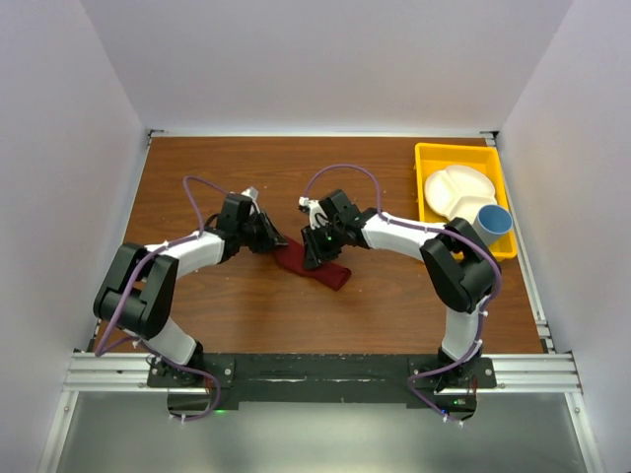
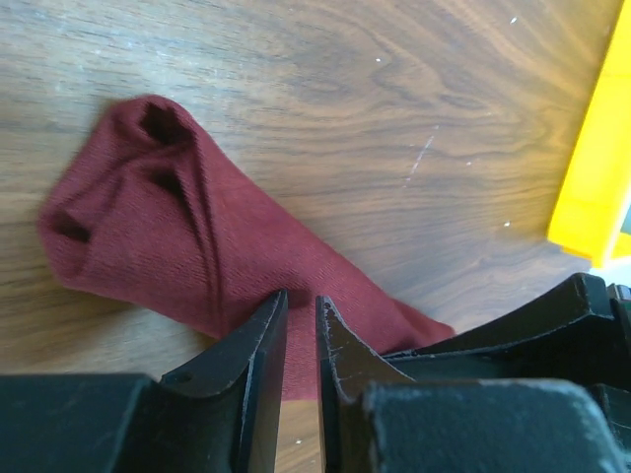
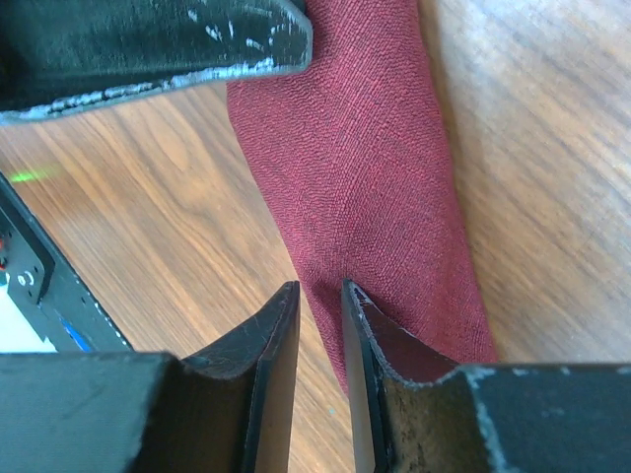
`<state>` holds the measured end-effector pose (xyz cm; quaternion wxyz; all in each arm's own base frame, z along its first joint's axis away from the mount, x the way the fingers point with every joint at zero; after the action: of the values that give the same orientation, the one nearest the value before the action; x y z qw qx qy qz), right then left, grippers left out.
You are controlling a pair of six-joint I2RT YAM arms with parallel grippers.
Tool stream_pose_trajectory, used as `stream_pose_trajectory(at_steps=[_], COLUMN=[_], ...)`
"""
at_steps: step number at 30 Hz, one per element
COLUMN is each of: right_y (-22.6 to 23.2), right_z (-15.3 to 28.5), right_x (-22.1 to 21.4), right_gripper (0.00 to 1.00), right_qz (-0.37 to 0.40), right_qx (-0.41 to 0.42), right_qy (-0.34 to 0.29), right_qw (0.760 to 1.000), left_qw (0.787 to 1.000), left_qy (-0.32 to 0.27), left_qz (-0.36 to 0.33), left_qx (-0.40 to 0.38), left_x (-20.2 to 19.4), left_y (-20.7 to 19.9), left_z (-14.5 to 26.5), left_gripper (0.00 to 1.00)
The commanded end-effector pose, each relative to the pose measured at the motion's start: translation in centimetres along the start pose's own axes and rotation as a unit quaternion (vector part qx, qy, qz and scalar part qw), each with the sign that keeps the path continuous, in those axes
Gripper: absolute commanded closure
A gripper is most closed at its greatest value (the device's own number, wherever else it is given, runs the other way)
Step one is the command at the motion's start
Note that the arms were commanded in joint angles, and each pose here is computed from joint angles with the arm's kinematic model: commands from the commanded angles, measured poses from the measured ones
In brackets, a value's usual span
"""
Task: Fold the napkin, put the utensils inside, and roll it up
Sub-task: Roll the napkin with the utensil
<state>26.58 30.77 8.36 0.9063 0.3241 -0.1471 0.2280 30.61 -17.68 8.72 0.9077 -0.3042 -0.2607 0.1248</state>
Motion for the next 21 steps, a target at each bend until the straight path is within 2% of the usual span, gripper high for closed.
stream_pose_trajectory(at_steps=[1,2,4,5,7,8,9,13,17,21], right_y=[1.2,1.5,2.4,2.6,2.3,2.2,1.7,0.8,1.4,1.3], right_z=[2.2,2.5,3.7,4.1,5.2,5.2,5.6,5.2,4.2,3.3], right_x=[1.9,2.3,3.3,3.1,3.6,3.0,3.1,2.6,1.5,0.5], right_gripper=[0.73,0.73,0.66,0.58,0.47,0.36,0.31,0.22,0.15,0.12], right_qz=[0.031,0.035,0.051,0.060,0.099,0.116,0.142,0.196,0.258,0.295], right_qx=[-0.003,-0.001,0.002,-0.001,-0.041,-0.060,-0.091,-0.162,-0.192,-0.219], right_qy=[-0.028,-0.031,-0.042,-0.037,-0.050,-0.041,-0.045,-0.027,-0.005,0.018], right_qw=[0.999,0.999,0.998,0.998,0.993,0.991,0.985,0.967,0.947,0.930], left_qw=[0.998,0.998,0.997,0.997,0.996,0.996,0.996,0.996,0.995,0.996], left_qy=[-0.025,-0.033,-0.048,-0.043,-0.055,-0.062,-0.065,-0.082,-0.091,-0.087], left_qz=[-0.049,-0.058,-0.067,-0.069,-0.072,-0.070,-0.068,-0.030,-0.005,0.006], left_qx=[0.005,-0.001,-0.003,0.004,0.003,0.004,0.001,-0.016,-0.035,-0.032], left_x=[1.8,2.4,3.4,3.3,3.9,4.1,4.2,4.6,4.5,4.3], left_y=[-0.3,-0.9,-1.7,-1.7,-2.4,-2.5,-2.7,-3.7,-3.9,-2.9], left_z=[-0.1,0.2,0.8,1.1,2.1,2.4,2.8,4.2,4.9,5.0], left_gripper=[0.77,0.77,0.76,0.76,0.75,0.74,0.73,0.67,0.65,0.65])
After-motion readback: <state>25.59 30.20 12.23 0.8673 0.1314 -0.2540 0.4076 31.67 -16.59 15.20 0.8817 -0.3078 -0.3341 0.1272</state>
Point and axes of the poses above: each gripper's point midway between its finger pads, its own z axis back along the fingers, its own y axis along the line the jaws close on, x = y × z, the point moved 5 cm from there along z, back along the fingers, and after that the axes turned 4 degrees about -z, right-handed, at the moved point
